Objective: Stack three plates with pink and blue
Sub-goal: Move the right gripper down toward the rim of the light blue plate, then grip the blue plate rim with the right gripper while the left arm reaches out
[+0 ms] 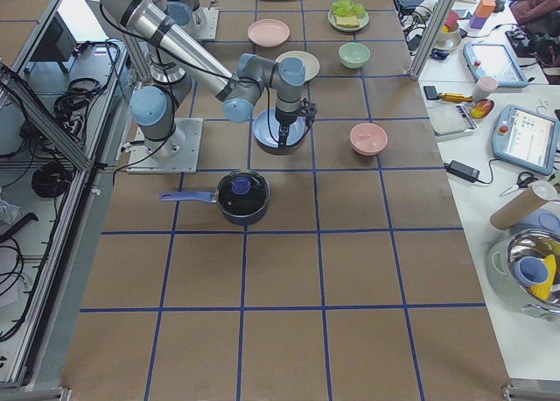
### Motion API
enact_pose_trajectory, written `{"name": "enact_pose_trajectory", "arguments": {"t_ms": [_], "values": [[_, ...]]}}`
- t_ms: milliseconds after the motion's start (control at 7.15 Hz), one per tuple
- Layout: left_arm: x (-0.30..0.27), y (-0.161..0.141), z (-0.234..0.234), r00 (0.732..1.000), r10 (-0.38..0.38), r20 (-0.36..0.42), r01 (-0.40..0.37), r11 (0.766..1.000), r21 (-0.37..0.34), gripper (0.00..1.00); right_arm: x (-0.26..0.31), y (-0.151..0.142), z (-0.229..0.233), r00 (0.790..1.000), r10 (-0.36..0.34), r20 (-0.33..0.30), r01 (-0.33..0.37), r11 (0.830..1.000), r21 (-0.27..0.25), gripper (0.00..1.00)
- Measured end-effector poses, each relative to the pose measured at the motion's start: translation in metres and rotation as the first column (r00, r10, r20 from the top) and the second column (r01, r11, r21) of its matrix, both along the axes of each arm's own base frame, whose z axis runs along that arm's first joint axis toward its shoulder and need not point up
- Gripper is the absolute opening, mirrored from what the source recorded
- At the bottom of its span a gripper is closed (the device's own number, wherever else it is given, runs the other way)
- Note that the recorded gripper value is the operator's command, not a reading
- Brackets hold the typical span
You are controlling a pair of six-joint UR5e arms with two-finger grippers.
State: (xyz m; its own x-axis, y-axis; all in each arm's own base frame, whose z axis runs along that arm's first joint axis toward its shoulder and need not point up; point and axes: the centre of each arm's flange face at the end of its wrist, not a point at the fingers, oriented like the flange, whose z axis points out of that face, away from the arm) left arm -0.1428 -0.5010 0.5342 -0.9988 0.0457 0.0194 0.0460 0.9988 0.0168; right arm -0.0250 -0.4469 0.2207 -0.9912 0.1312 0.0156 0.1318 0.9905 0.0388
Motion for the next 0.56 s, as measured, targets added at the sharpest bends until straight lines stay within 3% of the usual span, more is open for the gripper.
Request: {"name": "enact_pose_trajectory", "arguments": {"t_ms": [419, 559], "values": [[0.000, 0.001, 0.001, 1.000, 0.000, -0.001, 0.000, 1.000, -0.003, 1.00, -0.012, 0.016, -0.027, 0.993, -0.011, 0.114, 0.012, 1.000, -0.009, 0.84], [0.000, 0.001, 0.001, 1.000, 0.000, -0.001, 0.000, 1.000, -0.003, 1.00, -0.013, 0.023, -0.036, 0.991, -0.008, 0.135, 0.009, 1.000, -0.008, 0.66]]}}
